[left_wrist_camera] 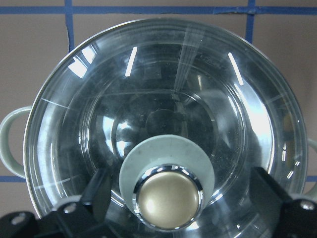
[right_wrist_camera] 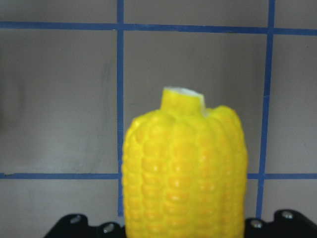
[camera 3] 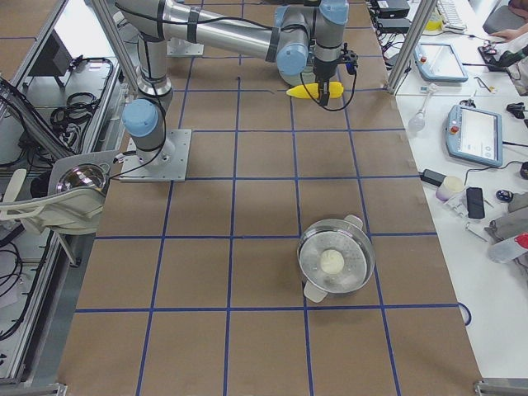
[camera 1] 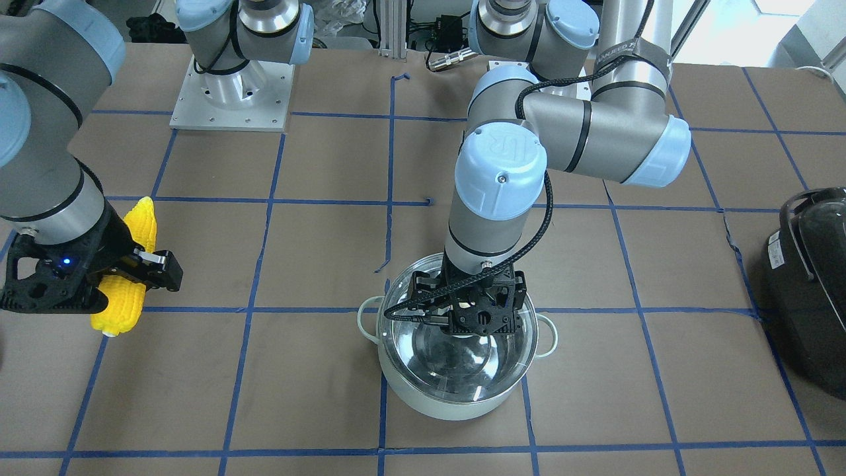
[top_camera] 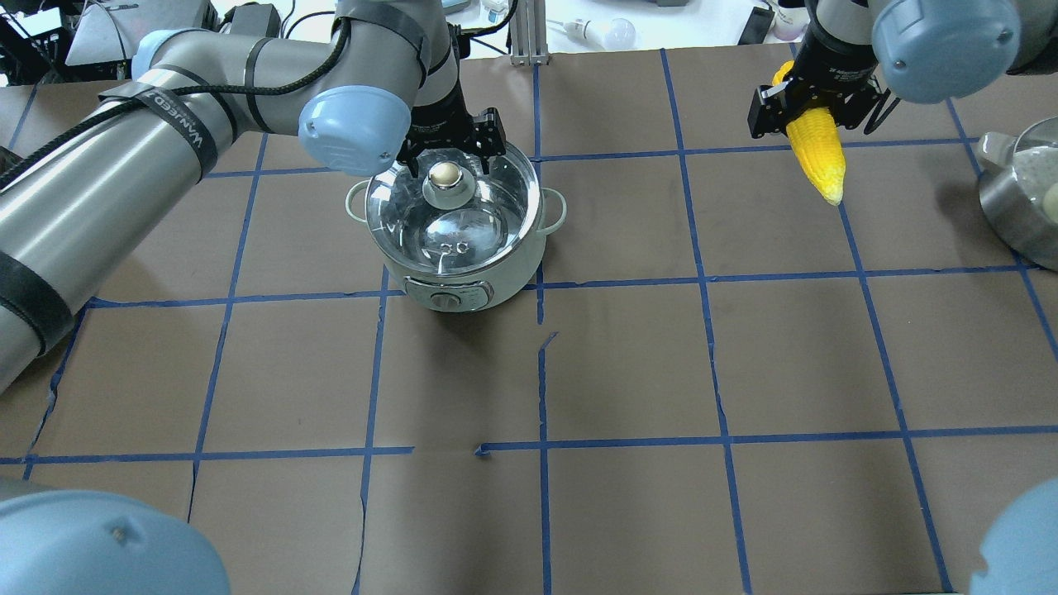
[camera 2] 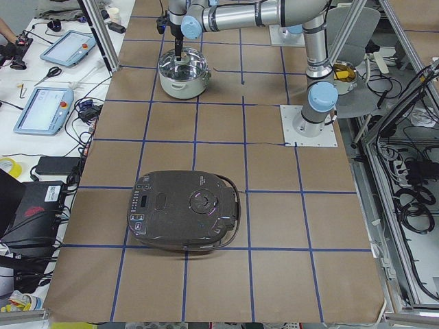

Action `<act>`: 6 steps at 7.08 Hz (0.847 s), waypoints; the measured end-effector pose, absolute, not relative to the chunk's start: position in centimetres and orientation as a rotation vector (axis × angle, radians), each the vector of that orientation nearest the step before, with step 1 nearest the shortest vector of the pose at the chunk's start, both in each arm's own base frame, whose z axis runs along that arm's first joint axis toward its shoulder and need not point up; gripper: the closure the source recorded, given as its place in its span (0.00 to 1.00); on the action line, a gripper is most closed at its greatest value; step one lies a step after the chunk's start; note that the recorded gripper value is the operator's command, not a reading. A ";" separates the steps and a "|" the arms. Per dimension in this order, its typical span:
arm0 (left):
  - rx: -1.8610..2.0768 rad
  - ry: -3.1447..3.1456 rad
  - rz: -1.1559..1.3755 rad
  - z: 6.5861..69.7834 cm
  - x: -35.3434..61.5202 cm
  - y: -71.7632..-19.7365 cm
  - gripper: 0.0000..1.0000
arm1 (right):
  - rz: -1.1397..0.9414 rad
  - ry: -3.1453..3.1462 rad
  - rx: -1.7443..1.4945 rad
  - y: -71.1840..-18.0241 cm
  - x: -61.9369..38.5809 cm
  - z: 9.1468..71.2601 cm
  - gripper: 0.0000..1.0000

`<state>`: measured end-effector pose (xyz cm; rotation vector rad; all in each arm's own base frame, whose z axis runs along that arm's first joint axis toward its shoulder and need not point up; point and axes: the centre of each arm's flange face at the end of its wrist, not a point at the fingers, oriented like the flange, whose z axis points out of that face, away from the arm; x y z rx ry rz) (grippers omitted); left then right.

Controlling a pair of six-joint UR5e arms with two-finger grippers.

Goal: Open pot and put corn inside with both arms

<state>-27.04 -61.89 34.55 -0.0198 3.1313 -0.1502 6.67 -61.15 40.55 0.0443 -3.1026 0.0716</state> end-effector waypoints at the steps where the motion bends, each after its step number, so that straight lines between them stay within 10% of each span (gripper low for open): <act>1: -0.019 3.121 -0.142 34.3 -26.9 -61.8 0.66 | 0.078 -3.105 0.060 -60.9 7.4 40.9 1.00; 6: -0.031 3.115 -0.194 36.5 -26.4 -61.7 0.87 | 0.099 -3.108 0.074 -60.0 12.4 41.4 1.00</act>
